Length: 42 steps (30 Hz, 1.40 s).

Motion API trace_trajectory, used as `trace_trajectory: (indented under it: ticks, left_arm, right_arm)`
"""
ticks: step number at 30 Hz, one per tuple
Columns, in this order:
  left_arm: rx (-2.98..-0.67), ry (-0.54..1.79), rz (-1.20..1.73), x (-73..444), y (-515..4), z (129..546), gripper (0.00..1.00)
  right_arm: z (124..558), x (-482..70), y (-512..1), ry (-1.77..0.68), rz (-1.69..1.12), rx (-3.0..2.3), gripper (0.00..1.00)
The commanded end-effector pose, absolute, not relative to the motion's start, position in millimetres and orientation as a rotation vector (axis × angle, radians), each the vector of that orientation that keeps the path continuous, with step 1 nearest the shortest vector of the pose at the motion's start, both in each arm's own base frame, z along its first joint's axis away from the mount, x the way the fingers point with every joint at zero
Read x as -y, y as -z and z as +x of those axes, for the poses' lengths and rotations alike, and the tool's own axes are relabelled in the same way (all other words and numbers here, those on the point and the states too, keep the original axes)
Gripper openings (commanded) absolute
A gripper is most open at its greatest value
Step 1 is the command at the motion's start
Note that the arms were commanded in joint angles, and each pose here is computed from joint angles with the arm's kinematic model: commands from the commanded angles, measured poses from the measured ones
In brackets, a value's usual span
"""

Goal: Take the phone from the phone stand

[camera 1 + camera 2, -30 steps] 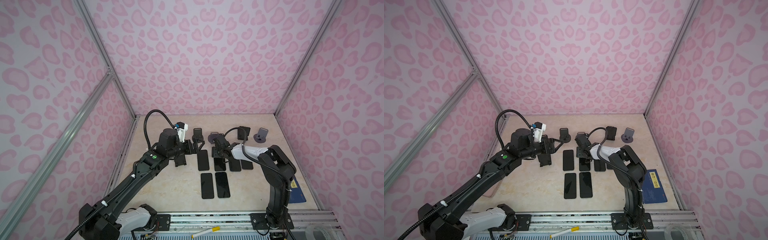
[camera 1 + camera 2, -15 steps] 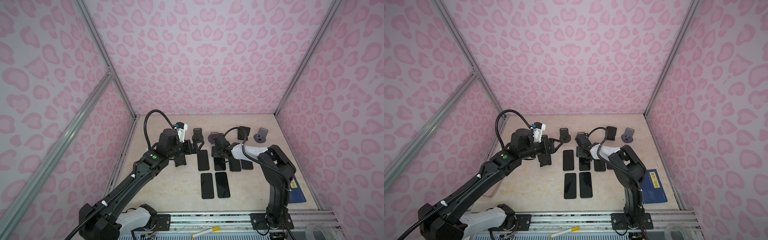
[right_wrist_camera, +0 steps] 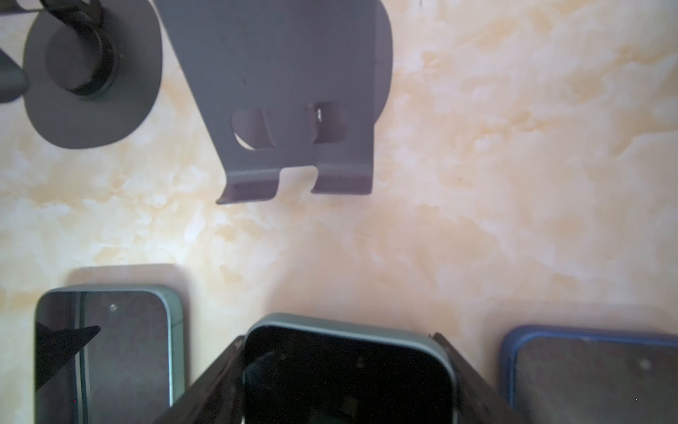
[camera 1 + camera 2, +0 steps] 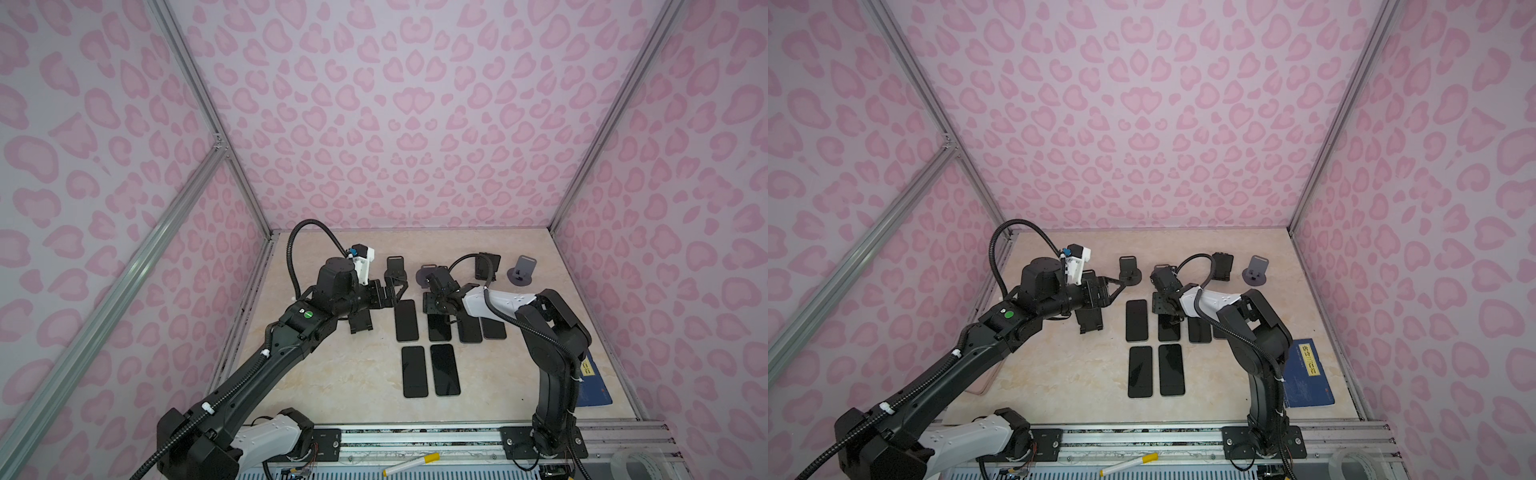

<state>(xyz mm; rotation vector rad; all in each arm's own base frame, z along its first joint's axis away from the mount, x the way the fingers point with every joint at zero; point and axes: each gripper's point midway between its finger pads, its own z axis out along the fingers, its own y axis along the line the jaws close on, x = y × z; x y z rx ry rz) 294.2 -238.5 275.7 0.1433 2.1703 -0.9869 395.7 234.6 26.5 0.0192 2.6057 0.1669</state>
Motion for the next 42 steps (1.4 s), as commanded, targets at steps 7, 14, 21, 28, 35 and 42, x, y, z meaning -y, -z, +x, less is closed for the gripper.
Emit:
trace_trajectory:
  ticks: [7,14,21,28,35,42]
  left_arm:
    - [-2.142,0.985,0.161,238,-283,293,0.98]
    - [-2.143,0.984,0.162,237,-282,293,0.98]
    - [-2.144,0.985,0.162,238,-282,294,0.97]
    - [-2.145,0.97,0.162,237,-281,295,0.98]
    - [-2.133,0.93,0.166,232,-284,296,0.98]
    - [-2.037,0.744,0.074,198,-298,305,0.97]
  right_arm:
    - [398,-232,-29,-0.136,0.003,-2.615,0.77]
    - [396,-231,-26,-0.14,0.01,-2.621,0.77]
    - [403,-232,-43,-0.151,-0.007,-2.592,0.78]
    - [406,-233,-59,-0.152,-0.024,-2.567,0.78]
    - [396,-230,-121,-0.205,-0.059,-2.446,0.8]
    - [355,-193,-202,-0.236,-0.035,-2.221,0.88]
